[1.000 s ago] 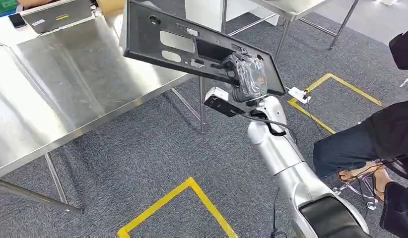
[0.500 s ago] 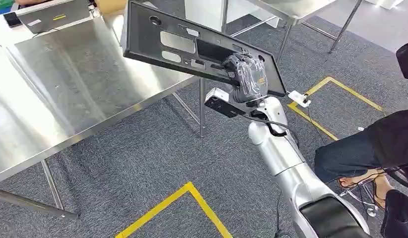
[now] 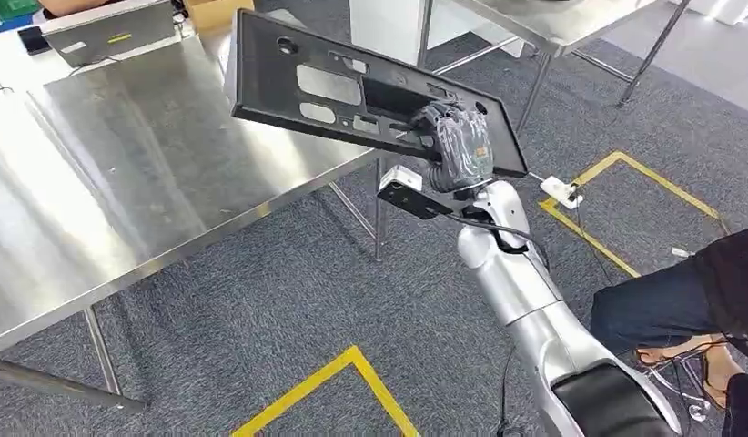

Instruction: Take the parts from the cabinet and place them on the table.

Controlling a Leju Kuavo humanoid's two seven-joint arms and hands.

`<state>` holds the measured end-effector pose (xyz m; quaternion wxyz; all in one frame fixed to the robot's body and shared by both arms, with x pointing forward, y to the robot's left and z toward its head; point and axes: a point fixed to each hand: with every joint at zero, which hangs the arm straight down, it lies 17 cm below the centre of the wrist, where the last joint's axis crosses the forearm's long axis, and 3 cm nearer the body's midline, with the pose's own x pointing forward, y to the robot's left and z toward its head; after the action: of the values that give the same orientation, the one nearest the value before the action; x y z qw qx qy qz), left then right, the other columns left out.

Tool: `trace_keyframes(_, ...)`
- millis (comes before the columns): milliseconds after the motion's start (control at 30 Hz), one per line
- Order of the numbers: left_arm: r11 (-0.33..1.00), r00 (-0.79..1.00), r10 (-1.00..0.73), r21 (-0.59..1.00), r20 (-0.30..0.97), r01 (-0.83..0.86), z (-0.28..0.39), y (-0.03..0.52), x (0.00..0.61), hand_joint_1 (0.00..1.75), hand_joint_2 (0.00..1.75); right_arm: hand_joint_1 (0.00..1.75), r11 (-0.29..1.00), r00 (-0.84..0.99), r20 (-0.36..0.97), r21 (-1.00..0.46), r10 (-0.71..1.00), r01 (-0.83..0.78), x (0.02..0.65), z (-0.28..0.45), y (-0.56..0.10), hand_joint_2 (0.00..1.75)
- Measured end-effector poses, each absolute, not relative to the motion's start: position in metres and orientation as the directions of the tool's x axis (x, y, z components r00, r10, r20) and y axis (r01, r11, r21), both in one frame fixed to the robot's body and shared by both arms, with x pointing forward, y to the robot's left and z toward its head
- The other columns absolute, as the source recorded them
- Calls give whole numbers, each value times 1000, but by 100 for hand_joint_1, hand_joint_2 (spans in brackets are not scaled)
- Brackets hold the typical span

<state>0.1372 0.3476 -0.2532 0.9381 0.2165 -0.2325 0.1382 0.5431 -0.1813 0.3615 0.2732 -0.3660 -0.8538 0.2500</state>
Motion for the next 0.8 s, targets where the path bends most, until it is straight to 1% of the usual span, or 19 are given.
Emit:
trace_keyframes(667,869,853,151,344,499,-355,-252,349,141,0,175,175,608,-585,276,-614,762,503,541,368,-182,175)
trace_keyframes(800,870,855,155,342,495,-356,-253,347,139,0,175,175,598,-572,279,-627,771,500,541,360,-184,175)
